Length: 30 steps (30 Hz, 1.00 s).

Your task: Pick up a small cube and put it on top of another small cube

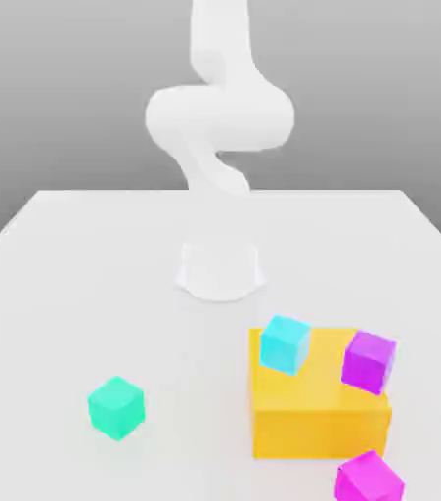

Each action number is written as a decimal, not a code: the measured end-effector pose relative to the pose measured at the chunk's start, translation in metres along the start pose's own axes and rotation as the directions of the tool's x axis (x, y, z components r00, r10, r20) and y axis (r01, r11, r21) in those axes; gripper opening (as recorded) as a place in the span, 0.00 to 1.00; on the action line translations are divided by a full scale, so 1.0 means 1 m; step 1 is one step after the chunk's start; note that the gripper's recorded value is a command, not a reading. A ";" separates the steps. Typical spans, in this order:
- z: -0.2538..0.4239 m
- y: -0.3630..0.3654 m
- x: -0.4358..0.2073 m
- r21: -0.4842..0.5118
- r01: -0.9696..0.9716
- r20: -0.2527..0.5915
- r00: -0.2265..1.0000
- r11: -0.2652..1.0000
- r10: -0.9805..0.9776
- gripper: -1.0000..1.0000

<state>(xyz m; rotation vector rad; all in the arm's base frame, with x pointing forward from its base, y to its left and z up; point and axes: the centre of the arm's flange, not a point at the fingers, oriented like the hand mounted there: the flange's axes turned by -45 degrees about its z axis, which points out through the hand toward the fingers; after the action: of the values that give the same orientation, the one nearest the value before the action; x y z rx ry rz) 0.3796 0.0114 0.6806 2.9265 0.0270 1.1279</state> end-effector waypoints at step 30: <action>0.450 -0.162 -0.243 0.284 0.301 0.603 0.682 0.910 -0.414 0.50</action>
<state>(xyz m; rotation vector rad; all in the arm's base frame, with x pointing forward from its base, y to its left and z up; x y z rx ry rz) 0.4993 0.1698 0.1824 3.0650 0.6868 0.0095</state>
